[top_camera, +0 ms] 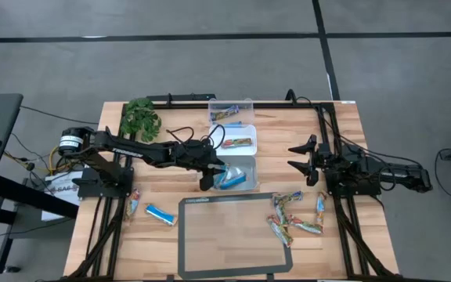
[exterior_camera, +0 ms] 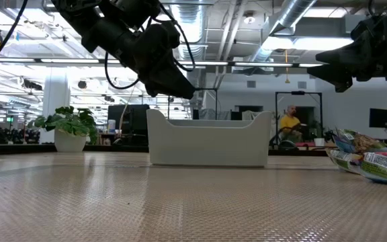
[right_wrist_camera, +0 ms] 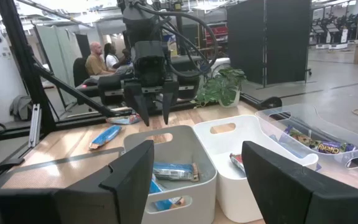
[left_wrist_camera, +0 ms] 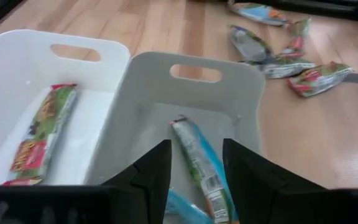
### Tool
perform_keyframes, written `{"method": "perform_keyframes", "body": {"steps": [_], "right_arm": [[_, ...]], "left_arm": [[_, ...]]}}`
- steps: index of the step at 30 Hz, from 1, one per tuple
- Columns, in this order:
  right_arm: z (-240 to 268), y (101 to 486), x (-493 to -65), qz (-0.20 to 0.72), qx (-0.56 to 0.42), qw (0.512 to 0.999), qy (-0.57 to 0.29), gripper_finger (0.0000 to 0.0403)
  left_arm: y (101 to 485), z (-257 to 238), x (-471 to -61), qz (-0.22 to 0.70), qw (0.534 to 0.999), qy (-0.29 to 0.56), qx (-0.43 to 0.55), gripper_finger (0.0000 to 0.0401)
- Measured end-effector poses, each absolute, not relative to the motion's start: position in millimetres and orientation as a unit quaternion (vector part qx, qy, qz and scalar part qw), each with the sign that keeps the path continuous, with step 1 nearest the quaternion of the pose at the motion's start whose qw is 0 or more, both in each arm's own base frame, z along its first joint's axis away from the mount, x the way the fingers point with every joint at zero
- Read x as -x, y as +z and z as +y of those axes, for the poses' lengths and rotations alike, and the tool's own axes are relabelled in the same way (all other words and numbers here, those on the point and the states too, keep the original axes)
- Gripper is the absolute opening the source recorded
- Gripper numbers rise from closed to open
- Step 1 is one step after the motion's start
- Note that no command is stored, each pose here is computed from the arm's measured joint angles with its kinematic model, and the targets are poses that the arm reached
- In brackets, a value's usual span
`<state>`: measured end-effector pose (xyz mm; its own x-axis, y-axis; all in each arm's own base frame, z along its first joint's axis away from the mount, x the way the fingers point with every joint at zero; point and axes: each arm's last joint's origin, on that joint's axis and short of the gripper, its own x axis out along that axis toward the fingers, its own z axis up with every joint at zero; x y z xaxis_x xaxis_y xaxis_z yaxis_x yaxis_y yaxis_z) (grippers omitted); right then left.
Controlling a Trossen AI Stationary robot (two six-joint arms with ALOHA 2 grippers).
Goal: Pick and place Granola Bars by type
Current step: Put the orange granola bar into the gray bin
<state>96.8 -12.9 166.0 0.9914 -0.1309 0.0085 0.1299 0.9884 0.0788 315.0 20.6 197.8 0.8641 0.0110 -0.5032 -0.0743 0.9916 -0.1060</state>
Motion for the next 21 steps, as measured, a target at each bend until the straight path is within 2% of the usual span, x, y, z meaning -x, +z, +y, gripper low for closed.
{"method": "perform_keyframes", "body": {"steps": [7, 12, 21], "right_arm": [[-13, 166, -97, -0.007, -0.039, 0.997, -0.065, 0.024], [-13, 166, -97, -0.007, -0.039, 0.997, -0.065, 0.024], [-13, 166, -97, -0.007, -0.039, 0.997, -0.066, 0.024]], "left_arm": [[203, 0, -316, 0.248, 0.964, -0.053, 0.076, 0.0137], [208, -18, -308, 0.26, 0.96, -0.096, 0.042, 0.0137], [214, -76, -276, 0.327, 0.918, -0.225, -0.017, 0.0137]]}}
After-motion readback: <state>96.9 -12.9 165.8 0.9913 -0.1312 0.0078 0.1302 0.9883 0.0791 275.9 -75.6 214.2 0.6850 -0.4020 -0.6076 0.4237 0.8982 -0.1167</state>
